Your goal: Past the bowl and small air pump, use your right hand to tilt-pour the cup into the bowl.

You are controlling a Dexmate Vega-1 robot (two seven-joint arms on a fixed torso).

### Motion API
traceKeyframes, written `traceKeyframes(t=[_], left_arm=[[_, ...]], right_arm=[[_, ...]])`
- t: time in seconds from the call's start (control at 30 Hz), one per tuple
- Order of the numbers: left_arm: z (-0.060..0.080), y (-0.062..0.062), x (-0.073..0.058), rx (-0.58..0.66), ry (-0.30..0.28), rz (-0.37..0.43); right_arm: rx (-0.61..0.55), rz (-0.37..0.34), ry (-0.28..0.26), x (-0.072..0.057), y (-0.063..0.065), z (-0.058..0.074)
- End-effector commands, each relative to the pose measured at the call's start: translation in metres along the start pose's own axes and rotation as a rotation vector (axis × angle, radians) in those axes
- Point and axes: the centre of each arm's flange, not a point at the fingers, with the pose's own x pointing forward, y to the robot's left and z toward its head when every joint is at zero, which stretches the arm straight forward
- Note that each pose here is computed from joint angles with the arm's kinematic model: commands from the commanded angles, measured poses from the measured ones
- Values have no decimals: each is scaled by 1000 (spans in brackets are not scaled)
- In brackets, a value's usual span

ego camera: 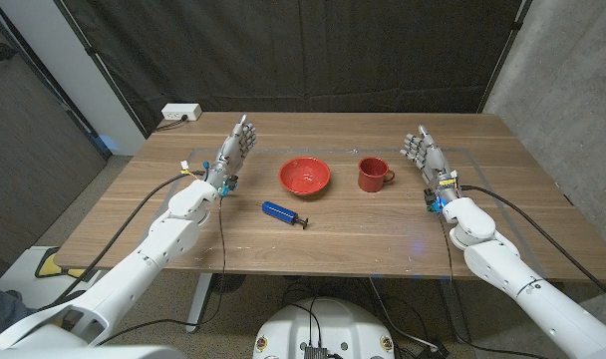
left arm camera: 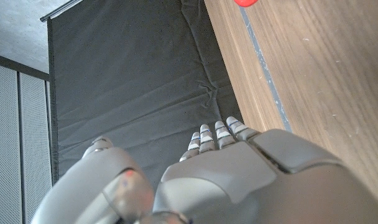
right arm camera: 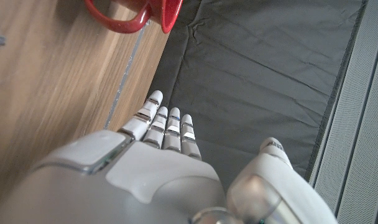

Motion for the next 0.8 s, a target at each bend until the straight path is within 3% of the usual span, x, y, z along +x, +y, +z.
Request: traceKeyframes(t=[0.03,0.53,0.8], left_arm=[[5,-2,3,1,1,2],[4,-8,0,-52,-10,-14],[4,-10,-3,-56,-11,-15]], right_arm=[[-98,-6,17,-23,-1,3],[-233,-9,-1,-44,6,3],[-360,-9,7,-52,14,5]])
